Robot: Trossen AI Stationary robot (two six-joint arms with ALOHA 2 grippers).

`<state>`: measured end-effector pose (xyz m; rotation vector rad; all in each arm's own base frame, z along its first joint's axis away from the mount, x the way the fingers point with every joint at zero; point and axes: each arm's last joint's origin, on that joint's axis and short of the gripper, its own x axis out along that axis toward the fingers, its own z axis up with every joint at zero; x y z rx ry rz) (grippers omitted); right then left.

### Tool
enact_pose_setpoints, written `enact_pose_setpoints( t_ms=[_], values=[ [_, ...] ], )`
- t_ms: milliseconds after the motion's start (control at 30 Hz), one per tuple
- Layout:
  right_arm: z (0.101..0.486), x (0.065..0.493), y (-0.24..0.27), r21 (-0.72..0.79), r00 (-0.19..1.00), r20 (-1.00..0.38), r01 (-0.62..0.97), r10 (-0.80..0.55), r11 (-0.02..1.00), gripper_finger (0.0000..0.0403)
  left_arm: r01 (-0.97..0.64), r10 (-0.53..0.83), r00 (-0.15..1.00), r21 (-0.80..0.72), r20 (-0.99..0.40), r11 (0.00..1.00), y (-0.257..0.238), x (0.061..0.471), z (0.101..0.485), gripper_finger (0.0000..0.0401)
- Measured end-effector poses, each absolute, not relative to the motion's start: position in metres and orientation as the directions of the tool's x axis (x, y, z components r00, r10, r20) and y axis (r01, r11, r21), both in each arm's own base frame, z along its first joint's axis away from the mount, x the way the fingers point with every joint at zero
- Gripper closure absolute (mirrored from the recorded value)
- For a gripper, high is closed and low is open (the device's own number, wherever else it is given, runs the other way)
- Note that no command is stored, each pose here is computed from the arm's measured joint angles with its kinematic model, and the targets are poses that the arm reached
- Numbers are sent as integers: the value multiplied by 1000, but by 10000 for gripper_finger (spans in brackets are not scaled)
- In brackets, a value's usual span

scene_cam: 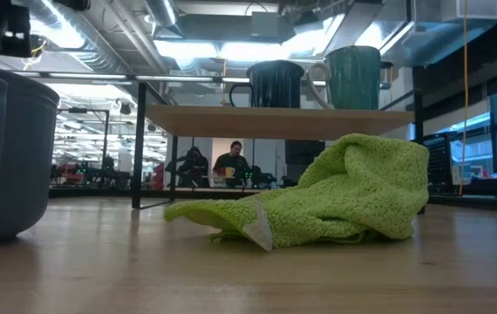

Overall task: Stack small to large cups/mugs on shelf
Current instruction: Put the blue mug on the shelf

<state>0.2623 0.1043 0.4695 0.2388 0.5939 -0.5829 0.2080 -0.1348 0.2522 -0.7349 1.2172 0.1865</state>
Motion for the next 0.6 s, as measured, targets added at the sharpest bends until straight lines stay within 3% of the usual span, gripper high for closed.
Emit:
enact_pose_setpoints(
  t_ms=[600],
  values=[
    [471,251,122,34,698,-511,600,-502,799,243,-568,-150,272,-284,-951,772,-161,213,218,297]
  ],
)
